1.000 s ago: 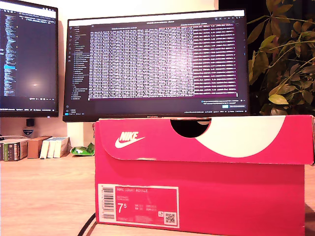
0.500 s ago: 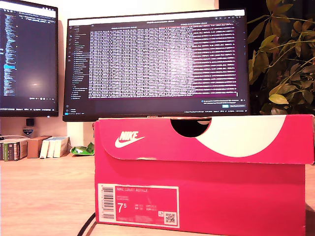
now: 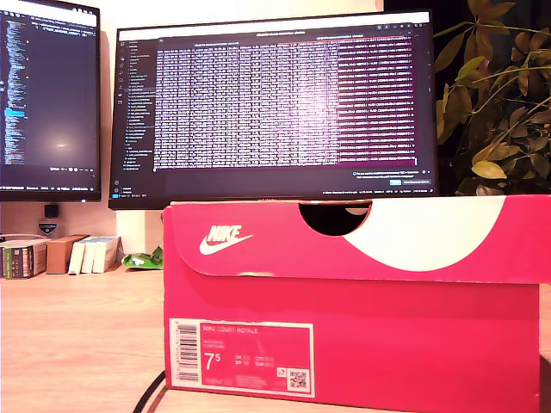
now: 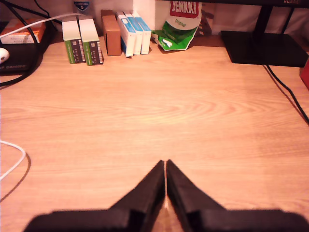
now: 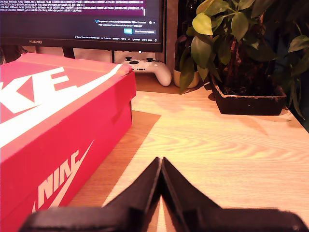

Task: Close the red shoebox by pushing the lid with your left arm and holding the box in place with your right arm

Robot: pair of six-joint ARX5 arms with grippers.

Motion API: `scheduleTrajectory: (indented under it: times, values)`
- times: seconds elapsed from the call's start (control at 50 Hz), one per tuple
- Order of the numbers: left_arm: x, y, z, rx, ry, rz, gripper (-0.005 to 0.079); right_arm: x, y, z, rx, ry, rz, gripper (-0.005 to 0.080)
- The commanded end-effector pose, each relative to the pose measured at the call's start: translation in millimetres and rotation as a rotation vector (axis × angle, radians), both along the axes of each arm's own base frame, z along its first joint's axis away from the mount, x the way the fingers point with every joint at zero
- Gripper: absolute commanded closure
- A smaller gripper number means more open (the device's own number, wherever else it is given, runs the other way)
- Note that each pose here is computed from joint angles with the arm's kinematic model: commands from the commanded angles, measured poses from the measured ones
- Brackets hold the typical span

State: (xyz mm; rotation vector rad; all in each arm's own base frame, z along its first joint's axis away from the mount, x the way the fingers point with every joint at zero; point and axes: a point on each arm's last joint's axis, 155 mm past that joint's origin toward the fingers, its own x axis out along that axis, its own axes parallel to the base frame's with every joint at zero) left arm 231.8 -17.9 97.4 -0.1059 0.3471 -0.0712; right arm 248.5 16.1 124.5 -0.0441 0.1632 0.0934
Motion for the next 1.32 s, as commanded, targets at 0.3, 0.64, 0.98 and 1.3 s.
scheduleTrajectory:
  times: [0.3, 0.64, 0.98, 1.3]
  values:
    - [2, 17, -8, 0.051, 0.003, 0.082, 0.0761, 0, 1, 2, 0.003, -0.012, 0.002, 0.0764]
    - [15, 18, 5, 0.003, -0.118, 0.101, 0.0761, 0, 1, 2, 0.003, -0.012, 0.002, 0.0764]
    - [15, 14, 3, -0.001, -0.112, 0.083, 0.0761, 0, 1, 2, 0.003, -0.012, 0.002, 0.0764]
    - [15, 11, 4, -0.006, -0.115, 0.068, 0.0761, 0, 1, 2, 0.003, -0.012, 0.002, 0.0764]
